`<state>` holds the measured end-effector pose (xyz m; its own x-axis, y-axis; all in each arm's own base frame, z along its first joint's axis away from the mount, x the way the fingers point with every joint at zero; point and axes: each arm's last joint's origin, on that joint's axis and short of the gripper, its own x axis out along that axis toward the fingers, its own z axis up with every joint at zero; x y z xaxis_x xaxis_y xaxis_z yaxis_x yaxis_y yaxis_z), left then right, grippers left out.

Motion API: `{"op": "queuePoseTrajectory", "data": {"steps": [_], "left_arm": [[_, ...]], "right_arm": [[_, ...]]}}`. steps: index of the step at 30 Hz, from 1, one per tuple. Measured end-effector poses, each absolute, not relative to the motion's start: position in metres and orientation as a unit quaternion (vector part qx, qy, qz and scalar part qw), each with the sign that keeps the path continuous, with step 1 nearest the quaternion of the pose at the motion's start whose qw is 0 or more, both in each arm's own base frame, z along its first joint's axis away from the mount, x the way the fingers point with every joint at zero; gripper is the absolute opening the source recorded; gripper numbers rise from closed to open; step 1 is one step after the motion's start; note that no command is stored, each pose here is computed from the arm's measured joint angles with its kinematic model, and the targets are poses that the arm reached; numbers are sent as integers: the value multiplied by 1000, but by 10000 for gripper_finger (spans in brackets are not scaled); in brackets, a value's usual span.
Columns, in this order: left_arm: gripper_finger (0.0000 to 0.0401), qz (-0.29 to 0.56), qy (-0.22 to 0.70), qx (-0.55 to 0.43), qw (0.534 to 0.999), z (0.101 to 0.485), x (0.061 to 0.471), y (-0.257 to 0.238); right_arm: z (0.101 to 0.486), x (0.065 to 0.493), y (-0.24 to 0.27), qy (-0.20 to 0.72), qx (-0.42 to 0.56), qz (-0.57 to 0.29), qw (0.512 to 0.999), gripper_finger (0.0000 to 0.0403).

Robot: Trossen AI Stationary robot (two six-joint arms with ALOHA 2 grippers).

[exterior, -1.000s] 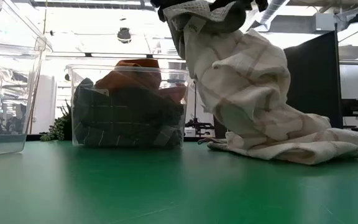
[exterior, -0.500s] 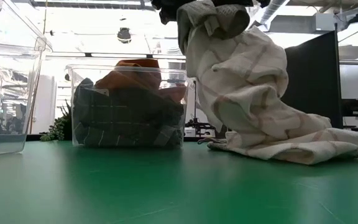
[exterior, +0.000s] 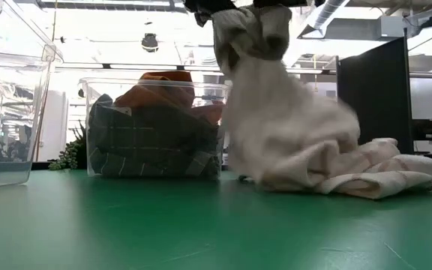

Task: Sort towels by color in basket
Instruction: Put the light gray towel into the bottom transparent bin

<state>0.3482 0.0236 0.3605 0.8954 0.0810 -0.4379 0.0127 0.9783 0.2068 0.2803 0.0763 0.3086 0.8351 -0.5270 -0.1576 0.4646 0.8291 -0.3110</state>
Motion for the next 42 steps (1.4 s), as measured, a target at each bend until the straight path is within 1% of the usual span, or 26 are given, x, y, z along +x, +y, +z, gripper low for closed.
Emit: {"op": "queuePoseTrajectory", "data": {"steps": [4, 7, 9, 12, 15, 19, 22, 25, 31, 35, 37, 39, 42], "left_arm": [[5, 16, 241, 101, 965, 365, 343, 23], [3, 2, 241, 96, 966, 391, 333, 22], [3, -50, 250, 78, 964, 412, 321, 20], [2, -155, 268, 30, 950, 439, 302, 11], [2, -198, 304, -16, 932, 455, 283, 3], [1, -223, 402, -66, 885, 464, 249, -2], [1, -244, 454, -156, 842, 471, 229, -7], [3, -269, 451, -237, 817, 481, 215, -11], [2, -245, 450, -326, 795, 499, 172, -20], [2, -208, 452, -327, 803, 504, 152, -30], [1, -207, 463, -329, 796, 506, 145, -39], [1, -205, 474, -331, 790, 506, 142, -49], [1, -207, 474, -317, 795, 506, 145, -66]], "right_arm": [[319, 265, 86, 112, -137, -261, 949, 155], [326, 248, 92, 113, -141, -259, 949, 189], [329, 238, 94, 118, -139, -256, 949, 208], [329, 225, 92, 129, -126, -273, 945, 226], [326, 218, 86, 145, -115, -299, 936, 229], [320, 216, 78, 161, -100, -322, 928, 224], [315, 217, 73, 168, -93, -335, 922, 221], [311, 218, 68, 172, -93, -347, 917, 219], [309, 221, 59, 174, -87, -365, 911, 219], [309, 221, 58, 175, -87, -367, 910, 219], [309, 221, 58, 175, -89, -367, 909, 219], [309, 221, 56, 177, -92, -369, 908, 219], [309, 223, 51, 179, -92, -379, 903, 219]]}}
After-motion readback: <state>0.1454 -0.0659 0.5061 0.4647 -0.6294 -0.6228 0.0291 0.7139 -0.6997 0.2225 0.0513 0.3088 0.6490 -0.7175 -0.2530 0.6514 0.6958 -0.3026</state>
